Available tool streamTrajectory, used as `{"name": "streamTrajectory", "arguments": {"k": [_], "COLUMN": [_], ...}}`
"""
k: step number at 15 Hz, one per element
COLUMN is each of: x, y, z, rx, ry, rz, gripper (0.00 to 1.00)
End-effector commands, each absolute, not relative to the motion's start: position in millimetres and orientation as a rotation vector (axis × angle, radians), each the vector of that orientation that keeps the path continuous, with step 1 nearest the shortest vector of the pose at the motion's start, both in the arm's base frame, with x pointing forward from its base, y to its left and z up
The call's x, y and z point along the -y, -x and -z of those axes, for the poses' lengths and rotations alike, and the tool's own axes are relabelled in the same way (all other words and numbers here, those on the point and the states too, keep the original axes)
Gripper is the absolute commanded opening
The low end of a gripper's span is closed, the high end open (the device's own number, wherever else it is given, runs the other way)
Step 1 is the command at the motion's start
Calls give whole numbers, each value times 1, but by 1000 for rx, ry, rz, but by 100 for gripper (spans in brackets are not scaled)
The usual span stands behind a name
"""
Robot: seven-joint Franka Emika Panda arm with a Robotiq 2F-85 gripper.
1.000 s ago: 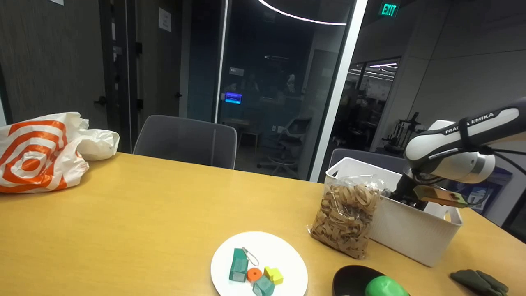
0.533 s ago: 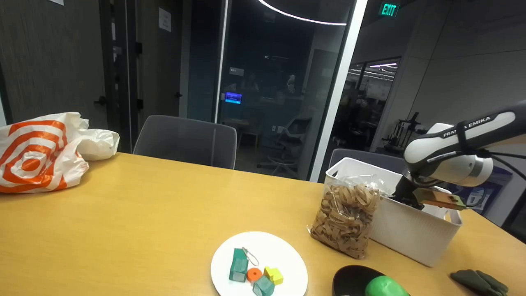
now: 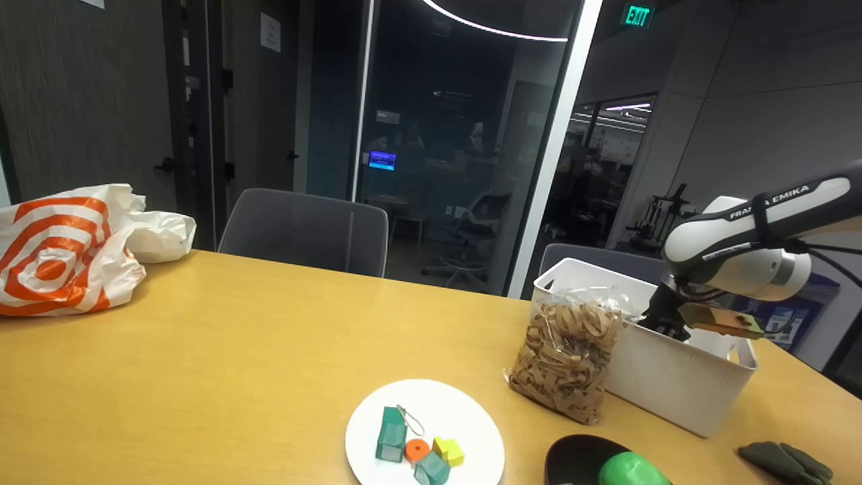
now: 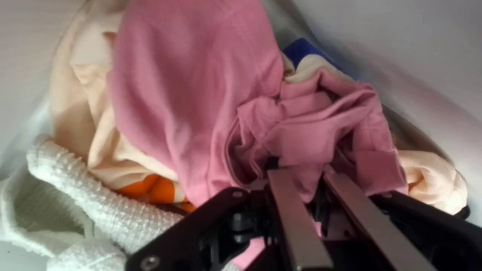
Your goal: Remove the objects from the basket
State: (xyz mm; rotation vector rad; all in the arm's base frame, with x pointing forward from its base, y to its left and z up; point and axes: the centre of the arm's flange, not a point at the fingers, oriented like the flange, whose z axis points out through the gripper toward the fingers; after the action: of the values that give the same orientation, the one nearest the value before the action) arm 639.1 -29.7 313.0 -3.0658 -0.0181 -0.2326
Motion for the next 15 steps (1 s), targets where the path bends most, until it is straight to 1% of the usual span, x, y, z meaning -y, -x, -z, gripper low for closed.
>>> {"name": "streamTrajectory", "arguments": {"k": [1, 5, 15], "x": [34, 34, 55], "y": [-636, -622, -554], "z": [-332, -363, -466], "rx": [29, 34, 81], "ry": [3047, 3026, 2934], "rz": [316, 364, 479], "gripper": [6, 6, 5]}}
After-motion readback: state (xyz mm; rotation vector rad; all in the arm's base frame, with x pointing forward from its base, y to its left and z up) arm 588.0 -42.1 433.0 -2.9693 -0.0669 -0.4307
